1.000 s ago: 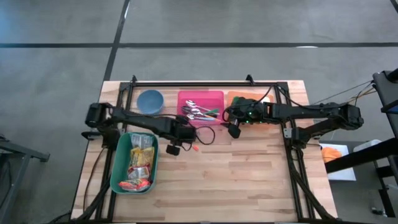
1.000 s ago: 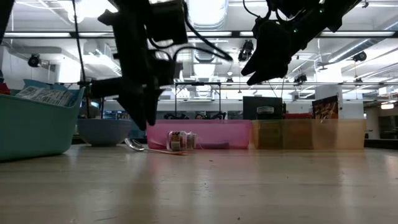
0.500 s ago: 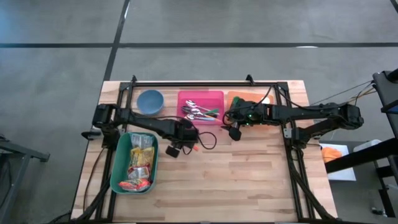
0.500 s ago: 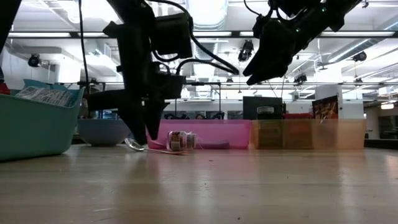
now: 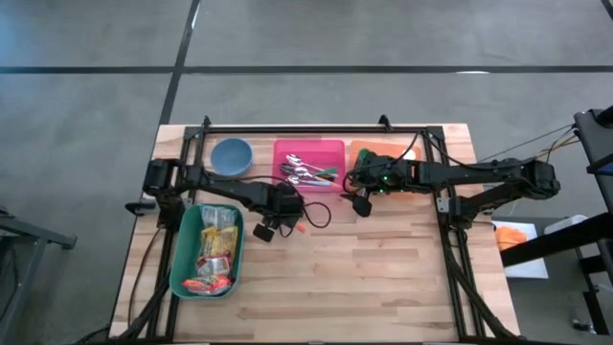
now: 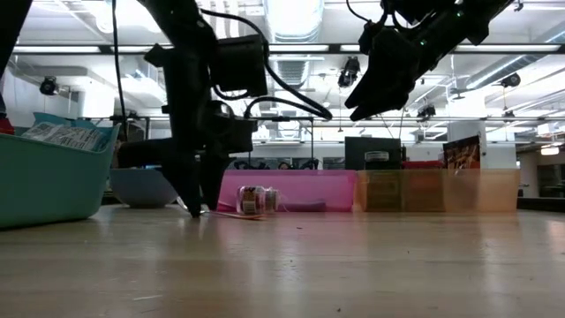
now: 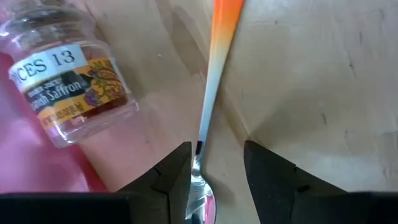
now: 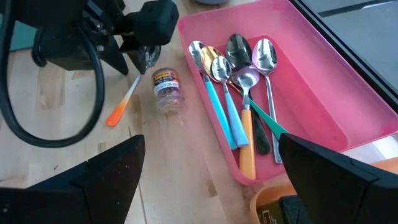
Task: Pick & Place Food Item
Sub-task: Put the orange spoon into the pink bin
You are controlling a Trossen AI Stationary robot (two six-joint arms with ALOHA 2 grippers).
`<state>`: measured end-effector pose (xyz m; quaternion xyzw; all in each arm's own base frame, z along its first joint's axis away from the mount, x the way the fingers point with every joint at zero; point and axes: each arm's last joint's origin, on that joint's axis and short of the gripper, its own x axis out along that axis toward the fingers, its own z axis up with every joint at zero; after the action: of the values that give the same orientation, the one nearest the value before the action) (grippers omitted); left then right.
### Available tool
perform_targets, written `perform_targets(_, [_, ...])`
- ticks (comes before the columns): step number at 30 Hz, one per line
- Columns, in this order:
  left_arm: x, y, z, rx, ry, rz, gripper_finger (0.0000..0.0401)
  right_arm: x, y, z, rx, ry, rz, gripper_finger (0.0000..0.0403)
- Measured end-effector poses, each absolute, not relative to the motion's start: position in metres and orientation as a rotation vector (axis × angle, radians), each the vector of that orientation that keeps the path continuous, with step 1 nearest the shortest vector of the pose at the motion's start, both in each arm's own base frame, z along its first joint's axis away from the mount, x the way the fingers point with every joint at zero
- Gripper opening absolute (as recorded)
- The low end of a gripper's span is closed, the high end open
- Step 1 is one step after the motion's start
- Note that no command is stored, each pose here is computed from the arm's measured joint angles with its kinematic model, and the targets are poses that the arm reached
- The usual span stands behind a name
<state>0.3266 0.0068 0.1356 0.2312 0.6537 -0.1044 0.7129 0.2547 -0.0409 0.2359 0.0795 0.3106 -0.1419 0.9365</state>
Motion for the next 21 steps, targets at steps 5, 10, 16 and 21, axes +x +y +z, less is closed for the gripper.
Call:
perform_targets(5, [0.3228,0.0066,0.1319,0.483,1.442,-0.259,0.0134,0.2547,-0.0409,0.2359,0.164,0.634,-0.290,0.0365])
perform_targets(10, [0.3223,0.0060,0.1310,0.470,1.444,-0.268,0.0062,0.2547,-0.0409,0.2360,0.166,0.633,-0.291,0.0365])
perform_targets(16, [0.3228,0.0057,0.1305,0.460,1.438,-0.259,0.0009,0.2547,-0.0409,0.2360,0.166,0.633,-0.291,0.0365])
perform_targets(21, [0.3221,0.0050,0.1314,0.438,1.443,-0.236,0.0002,0.2547,-0.0409,0.2360,0.166,0.634,-0.291,0.0365])
